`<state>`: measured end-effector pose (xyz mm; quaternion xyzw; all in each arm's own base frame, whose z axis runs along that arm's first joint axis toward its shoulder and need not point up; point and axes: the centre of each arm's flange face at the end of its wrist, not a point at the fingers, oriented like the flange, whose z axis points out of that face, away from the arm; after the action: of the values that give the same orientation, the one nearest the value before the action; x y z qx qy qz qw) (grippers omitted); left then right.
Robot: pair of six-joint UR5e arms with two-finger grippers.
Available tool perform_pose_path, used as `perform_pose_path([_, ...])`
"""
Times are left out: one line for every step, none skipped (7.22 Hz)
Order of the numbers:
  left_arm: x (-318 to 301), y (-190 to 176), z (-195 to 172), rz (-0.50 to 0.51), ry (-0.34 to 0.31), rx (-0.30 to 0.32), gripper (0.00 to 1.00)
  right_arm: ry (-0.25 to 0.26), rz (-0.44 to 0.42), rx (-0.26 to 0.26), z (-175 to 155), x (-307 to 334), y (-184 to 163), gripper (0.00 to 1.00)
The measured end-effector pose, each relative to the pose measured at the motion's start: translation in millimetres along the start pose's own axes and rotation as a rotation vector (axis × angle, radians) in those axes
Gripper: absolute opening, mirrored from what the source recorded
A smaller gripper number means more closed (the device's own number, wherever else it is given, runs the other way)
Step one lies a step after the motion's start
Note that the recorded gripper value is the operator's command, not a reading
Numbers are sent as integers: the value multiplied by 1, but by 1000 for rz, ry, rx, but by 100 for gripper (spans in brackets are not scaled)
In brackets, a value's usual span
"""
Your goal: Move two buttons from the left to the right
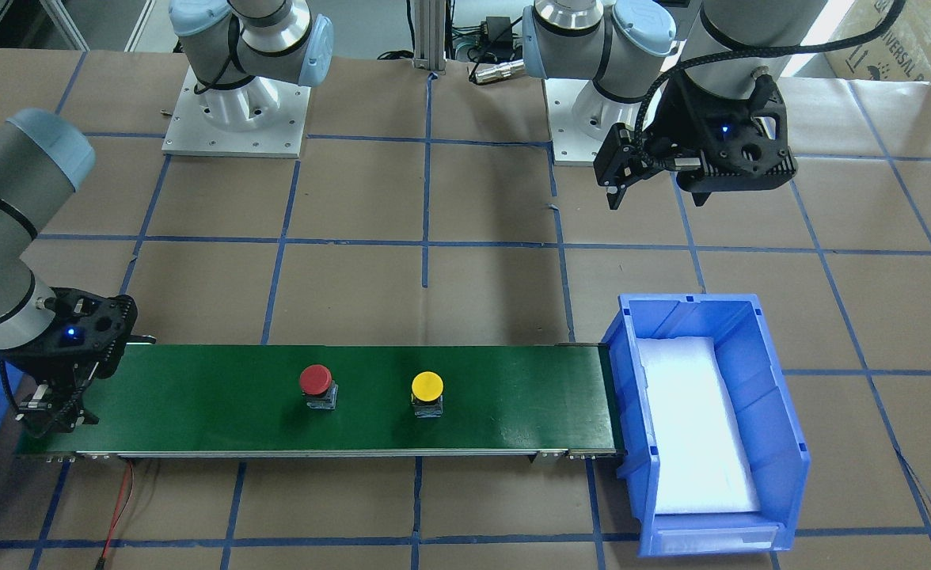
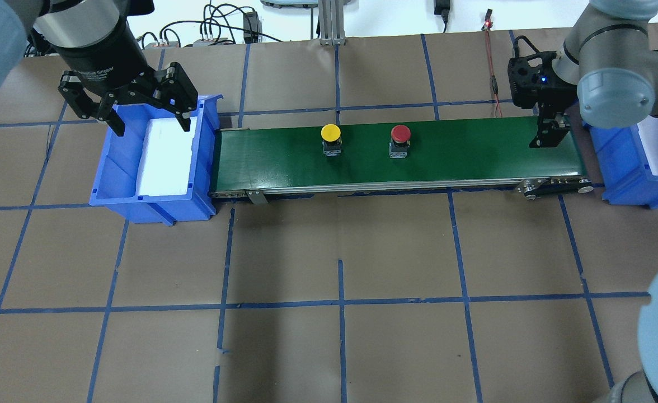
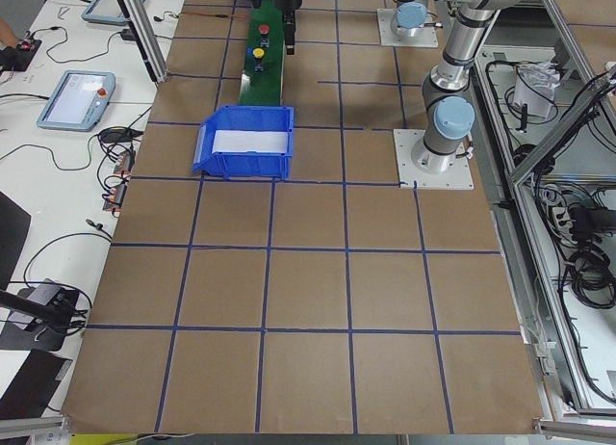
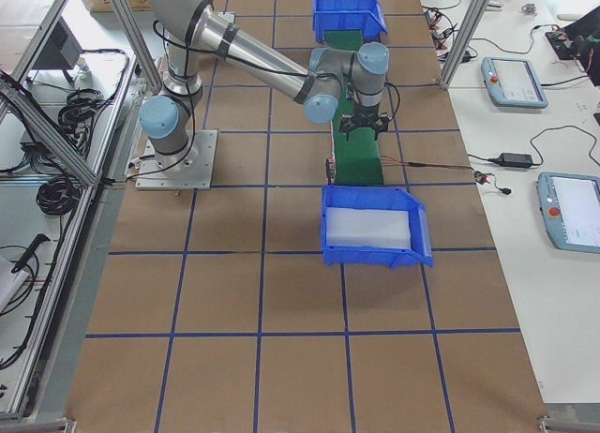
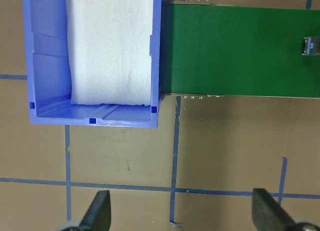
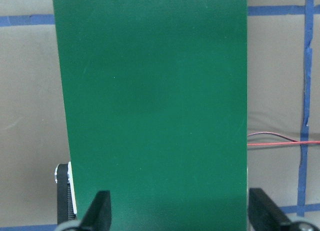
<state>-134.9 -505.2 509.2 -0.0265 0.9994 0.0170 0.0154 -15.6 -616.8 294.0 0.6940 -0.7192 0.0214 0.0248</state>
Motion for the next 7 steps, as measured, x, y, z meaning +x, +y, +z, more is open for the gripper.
perform_pose_path([1, 0, 0, 1, 0, 1, 100, 0, -1, 0, 0, 0, 0, 96])
perform_pose_path([1, 0, 0, 0, 0, 1, 100, 3, -2, -1, -1, 1, 0, 96])
perform_pose_path([1, 0, 0, 0, 0, 1, 100, 7, -1, -2, -3, 1, 0, 96])
perform_pose_path([1, 0, 1, 0, 0, 0, 100, 9, -1, -2, -4, 1, 0, 96])
perform_pose_path([2, 0, 1, 0, 0, -1, 100, 11, -1, -3, -6, 1, 0, 96])
perform_pose_path([2, 0, 2, 0, 0, -2, 100, 13, -2, -3, -6, 2, 0, 96])
perform_pose_path([3, -1, 2, 0, -1, -4, 100, 13, -3, -3, -7, 2, 1, 97])
